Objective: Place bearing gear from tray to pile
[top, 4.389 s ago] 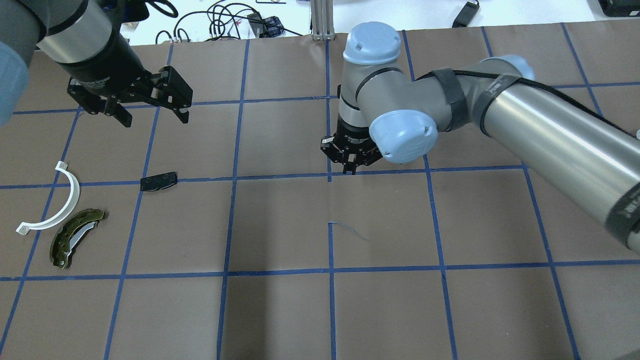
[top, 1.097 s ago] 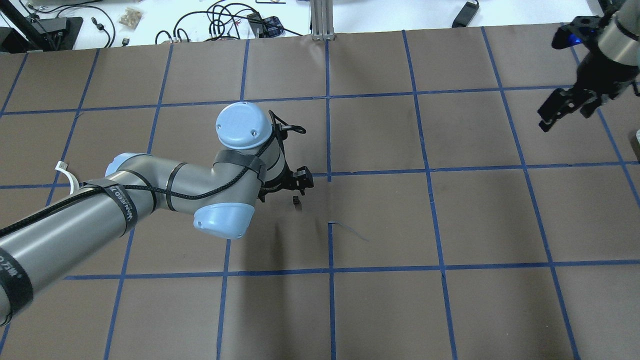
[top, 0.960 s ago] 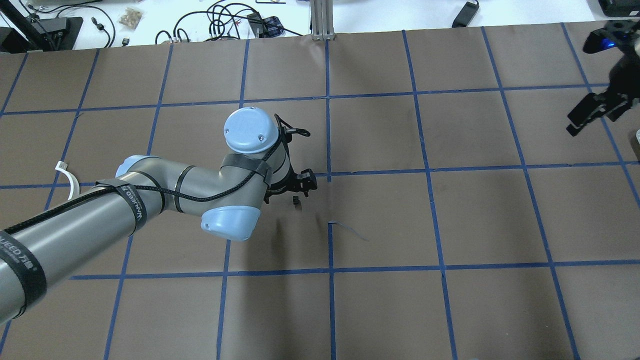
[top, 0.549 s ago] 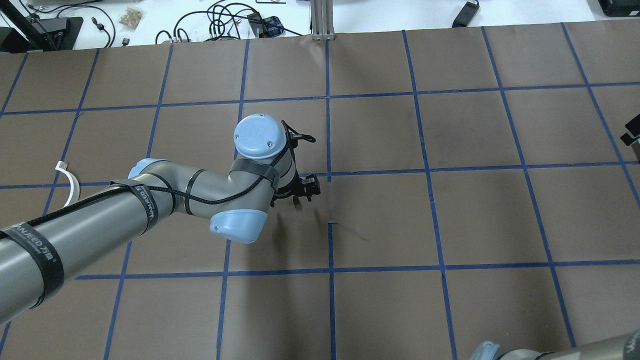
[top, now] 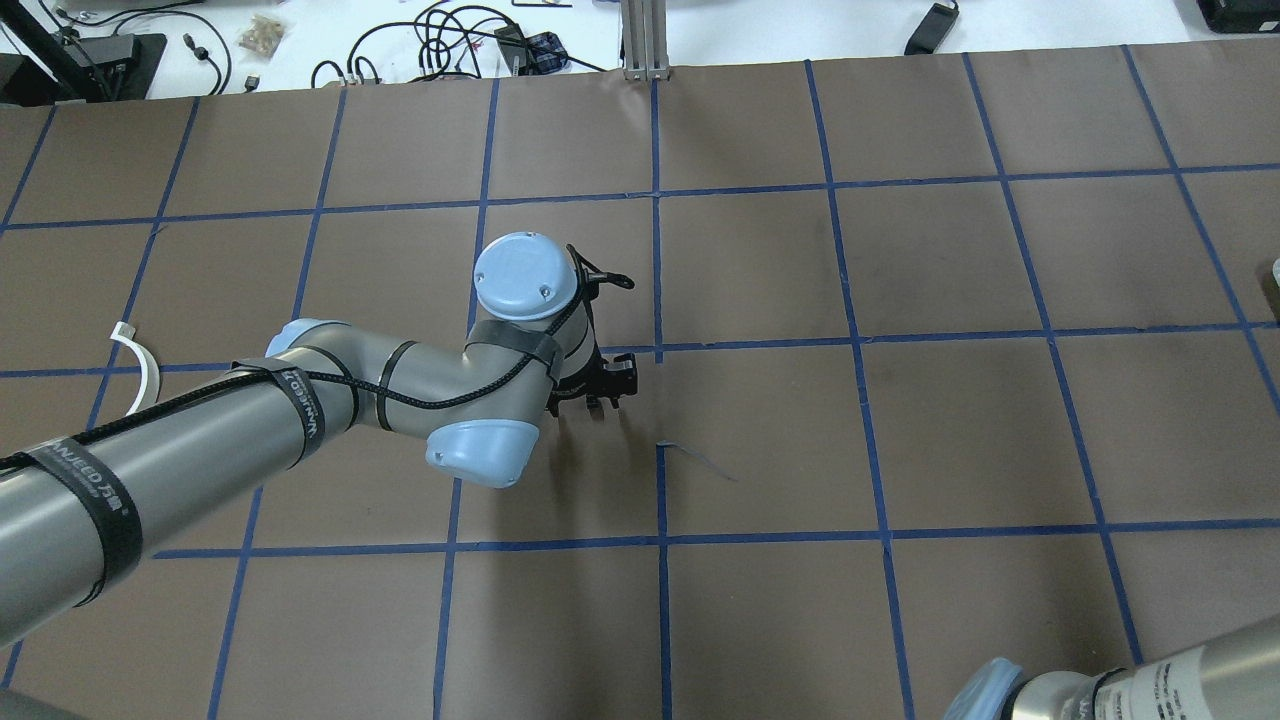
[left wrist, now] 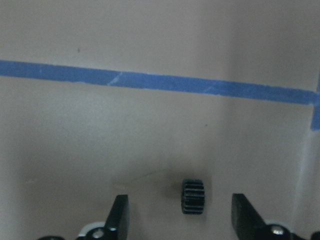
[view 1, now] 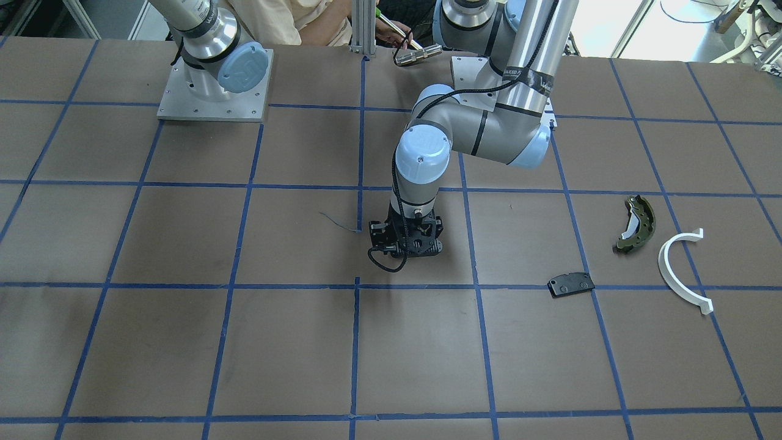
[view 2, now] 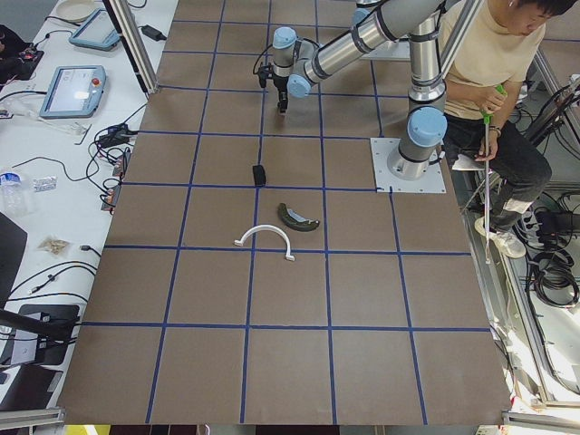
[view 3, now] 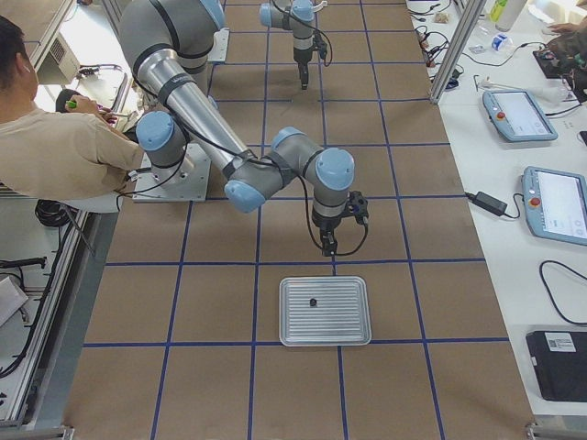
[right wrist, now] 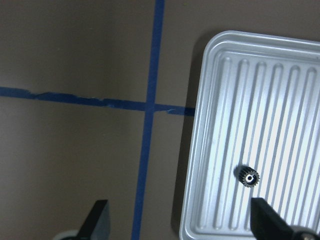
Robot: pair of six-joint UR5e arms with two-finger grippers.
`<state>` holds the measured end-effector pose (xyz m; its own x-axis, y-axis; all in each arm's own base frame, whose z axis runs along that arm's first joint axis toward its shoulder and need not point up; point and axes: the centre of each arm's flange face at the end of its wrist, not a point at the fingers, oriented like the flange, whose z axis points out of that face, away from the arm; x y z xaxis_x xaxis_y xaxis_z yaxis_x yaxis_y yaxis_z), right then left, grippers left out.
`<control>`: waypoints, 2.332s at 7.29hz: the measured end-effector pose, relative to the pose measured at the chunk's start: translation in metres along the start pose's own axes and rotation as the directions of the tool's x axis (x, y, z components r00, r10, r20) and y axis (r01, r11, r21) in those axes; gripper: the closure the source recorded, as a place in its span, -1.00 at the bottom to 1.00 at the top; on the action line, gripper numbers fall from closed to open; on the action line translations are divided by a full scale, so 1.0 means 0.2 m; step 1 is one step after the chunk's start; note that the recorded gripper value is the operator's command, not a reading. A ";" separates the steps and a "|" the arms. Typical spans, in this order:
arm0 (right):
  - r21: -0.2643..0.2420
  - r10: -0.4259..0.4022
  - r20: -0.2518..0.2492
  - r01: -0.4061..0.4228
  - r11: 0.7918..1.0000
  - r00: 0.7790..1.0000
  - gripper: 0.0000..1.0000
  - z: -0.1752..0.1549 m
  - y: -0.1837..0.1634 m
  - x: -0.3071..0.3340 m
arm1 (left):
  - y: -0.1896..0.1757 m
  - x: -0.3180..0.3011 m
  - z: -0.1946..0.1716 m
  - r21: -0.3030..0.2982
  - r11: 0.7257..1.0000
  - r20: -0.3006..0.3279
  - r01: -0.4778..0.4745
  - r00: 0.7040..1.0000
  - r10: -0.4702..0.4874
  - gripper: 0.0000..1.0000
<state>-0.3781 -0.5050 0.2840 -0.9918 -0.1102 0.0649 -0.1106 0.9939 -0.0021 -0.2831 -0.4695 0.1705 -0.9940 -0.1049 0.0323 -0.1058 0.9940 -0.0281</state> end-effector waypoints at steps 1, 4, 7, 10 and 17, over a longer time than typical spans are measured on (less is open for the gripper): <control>0.003 0.029 -0.005 -0.029 1.000 1.000 -1.00 0.11 0.04 0.11 | 0.00 0.00 0.00 0.006 1.000 -0.002 -0.002 1.000 0.002 0.91; -0.001 -0.025 -0.002 0.025 1.000 1.000 -1.00 0.30 0.05 0.32 | -0.01 0.01 -0.05 0.040 0.999 -0.016 -0.005 1.000 0.006 1.00; -0.010 -0.027 0.016 0.027 1.000 1.000 -0.77 0.43 0.07 0.44 | -0.10 -0.23 -0.20 0.098 0.995 0.039 -0.037 0.999 0.033 1.00; -0.020 -0.015 0.036 0.016 1.000 0.999 -0.34 0.51 0.08 0.45 | -0.18 -0.95 -0.20 0.064 0.994 0.126 -0.092 0.989 0.083 1.00; -0.029 0.003 0.053 -0.002 1.000 0.999 1.00 0.54 0.09 0.44 | -0.05 -1.67 -0.13 0.002 0.999 0.128 -0.043 0.991 0.043 -1.00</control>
<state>-0.4743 -0.4982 0.1822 -0.9942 -0.1072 0.0120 -0.1069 0.9939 0.0272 0.0506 -0.4441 0.1869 -0.9931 -0.0657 -0.0969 -0.0629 0.9975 -0.0311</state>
